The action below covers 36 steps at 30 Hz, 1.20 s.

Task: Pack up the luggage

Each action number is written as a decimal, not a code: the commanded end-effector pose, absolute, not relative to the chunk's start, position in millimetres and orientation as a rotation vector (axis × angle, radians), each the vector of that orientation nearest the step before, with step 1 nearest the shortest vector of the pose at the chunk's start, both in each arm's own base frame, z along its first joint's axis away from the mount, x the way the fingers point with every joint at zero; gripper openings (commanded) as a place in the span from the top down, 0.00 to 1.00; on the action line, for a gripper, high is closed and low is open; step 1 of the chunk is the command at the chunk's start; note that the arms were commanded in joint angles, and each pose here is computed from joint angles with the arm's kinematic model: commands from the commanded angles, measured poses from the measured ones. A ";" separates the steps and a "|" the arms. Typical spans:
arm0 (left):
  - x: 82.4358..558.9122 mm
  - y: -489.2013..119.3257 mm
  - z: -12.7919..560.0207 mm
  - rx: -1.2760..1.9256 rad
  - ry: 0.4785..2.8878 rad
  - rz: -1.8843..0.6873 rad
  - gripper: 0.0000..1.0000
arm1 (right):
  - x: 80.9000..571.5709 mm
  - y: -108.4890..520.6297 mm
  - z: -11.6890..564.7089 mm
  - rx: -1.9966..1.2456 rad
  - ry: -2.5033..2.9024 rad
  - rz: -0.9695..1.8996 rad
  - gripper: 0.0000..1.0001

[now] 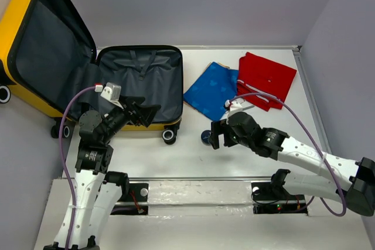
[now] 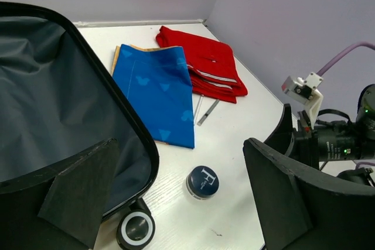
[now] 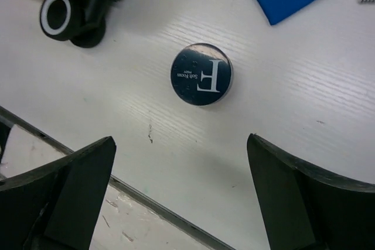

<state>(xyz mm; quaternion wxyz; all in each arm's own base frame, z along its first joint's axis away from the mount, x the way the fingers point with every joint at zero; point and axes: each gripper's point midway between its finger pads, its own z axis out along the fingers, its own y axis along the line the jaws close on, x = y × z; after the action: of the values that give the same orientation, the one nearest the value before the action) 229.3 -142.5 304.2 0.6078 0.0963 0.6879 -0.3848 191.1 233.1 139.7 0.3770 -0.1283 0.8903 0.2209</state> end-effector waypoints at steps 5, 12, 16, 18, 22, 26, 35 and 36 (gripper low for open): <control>234.8 -138.7 315.3 0.212 1.580 -0.882 0.01 | 189.6 234.2 113.1 -0.352 2.351 0.415 0.00; 237.1 -136.3 314.9 0.201 1.579 -0.883 0.01 | 186.9 247.7 97.6 -0.414 2.389 0.342 0.00; 237.5 -136.0 314.2 0.198 1.581 -0.886 0.01 | 185.9 254.2 80.4 -0.463 2.432 0.298 0.00; 238.1 -135.5 313.5 0.197 1.583 -0.885 0.01 | 188.4 261.6 79.6 -0.488 2.427 0.308 0.00; 238.2 -135.5 313.1 0.197 1.584 -0.889 0.01 | 204.6 268.9 72.4 -0.493 2.396 0.240 0.00; 237.4 -135.2 313.4 0.199 1.580 -0.887 0.01 | 224.6 276.9 58.8 -0.509 2.403 0.191 0.00; 236.2 -135.0 315.4 0.205 1.572 -0.884 0.01 | 261.1 286.6 36.6 -0.471 2.396 0.202 0.07; 236.2 -135.1 314.8 0.203 1.574 -0.885 0.01 | 263.4 289.2 37.3 -0.464 2.386 0.211 0.10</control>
<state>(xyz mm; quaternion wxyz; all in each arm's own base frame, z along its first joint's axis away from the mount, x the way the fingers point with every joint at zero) 241.3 -132.0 294.0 0.5998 0.0737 0.7045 -0.3722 237.4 268.5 22.7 0.2986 -0.1889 0.9338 0.0559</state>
